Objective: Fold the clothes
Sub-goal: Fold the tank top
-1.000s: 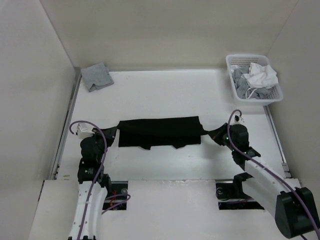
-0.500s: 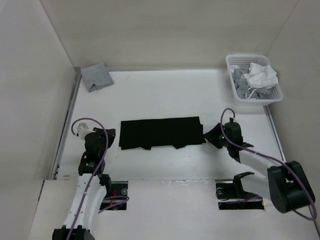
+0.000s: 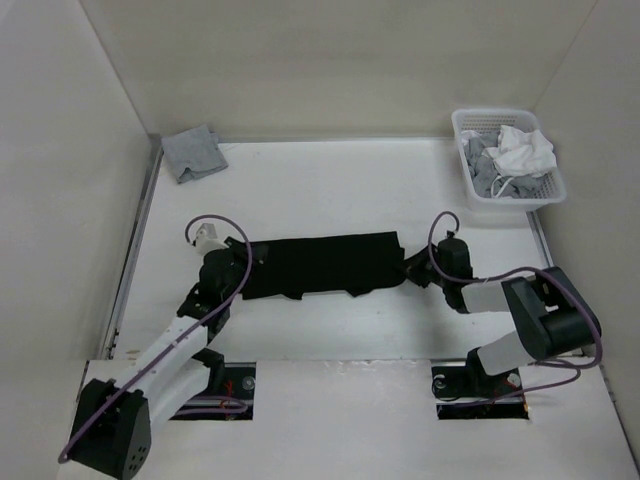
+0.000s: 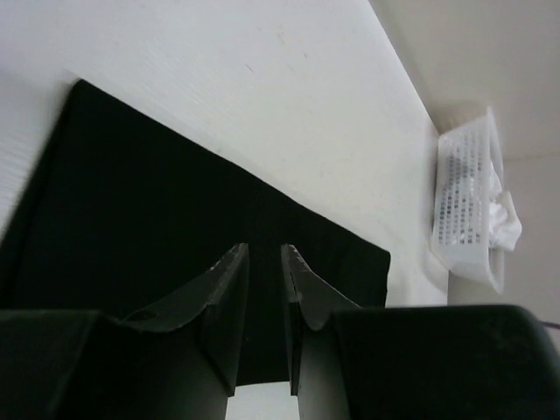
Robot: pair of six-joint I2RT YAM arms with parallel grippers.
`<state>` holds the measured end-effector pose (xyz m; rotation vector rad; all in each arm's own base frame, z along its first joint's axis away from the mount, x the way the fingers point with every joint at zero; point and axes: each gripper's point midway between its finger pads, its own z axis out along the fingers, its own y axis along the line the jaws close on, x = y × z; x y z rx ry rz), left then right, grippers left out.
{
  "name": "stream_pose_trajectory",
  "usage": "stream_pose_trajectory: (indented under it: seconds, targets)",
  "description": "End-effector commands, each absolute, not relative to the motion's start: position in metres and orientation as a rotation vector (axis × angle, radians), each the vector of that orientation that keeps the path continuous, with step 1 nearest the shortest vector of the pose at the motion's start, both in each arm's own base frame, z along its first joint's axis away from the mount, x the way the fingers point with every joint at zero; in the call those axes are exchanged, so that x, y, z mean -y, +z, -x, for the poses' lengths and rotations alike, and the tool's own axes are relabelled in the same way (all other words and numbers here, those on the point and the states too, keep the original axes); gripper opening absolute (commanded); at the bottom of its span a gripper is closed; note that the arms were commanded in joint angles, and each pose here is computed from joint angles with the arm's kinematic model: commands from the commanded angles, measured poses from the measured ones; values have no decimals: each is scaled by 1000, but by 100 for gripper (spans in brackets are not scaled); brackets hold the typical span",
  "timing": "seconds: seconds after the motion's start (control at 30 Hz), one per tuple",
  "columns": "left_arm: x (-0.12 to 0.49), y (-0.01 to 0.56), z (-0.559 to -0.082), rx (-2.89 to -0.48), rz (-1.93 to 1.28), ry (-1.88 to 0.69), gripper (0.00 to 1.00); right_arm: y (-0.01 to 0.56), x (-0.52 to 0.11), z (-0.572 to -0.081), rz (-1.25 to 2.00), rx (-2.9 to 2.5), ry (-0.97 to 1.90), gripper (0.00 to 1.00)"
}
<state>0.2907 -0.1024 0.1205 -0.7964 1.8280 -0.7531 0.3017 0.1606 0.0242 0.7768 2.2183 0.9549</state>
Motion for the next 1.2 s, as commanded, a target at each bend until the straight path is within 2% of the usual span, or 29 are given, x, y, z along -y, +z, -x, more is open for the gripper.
stream_pose_trajectory:
  seconds: [0.0, 0.2, 0.33, 0.53, 0.8, 0.97, 1.13, 1.17]
  targets:
    - [126, 159, -307, -1721, 694, -827, 20, 60, -167, -317, -769, -2024, 1099, 4]
    - [186, 146, -304, -1797, 583, -905, 20, 98, -135, -308, -767, -1877, 1050, 1]
    - [226, 145, -303, -1829, 511, -973, 21, 132, -110, -296, -692, -1845, 868, 2]
    - [241, 163, -307, -1804, 473, -1019, 21, 202, -117, -294, -435, -1833, 701, 3]
    - [198, 174, -304, -1741, 546, -980, 23, 223, -219, -307, -91, -1958, 686, 3]
    - [165, 173, -301, -1709, 602, -938, 27, 187, -294, -311, 88, -2131, 641, 5]
    - [137, 176, -302, -1670, 648, -904, 31, 139, -377, -303, 203, -2263, 679, 17]
    - [133, 176, -303, -1666, 654, -897, 32, 138, -393, -302, 212, -2267, 704, 25]
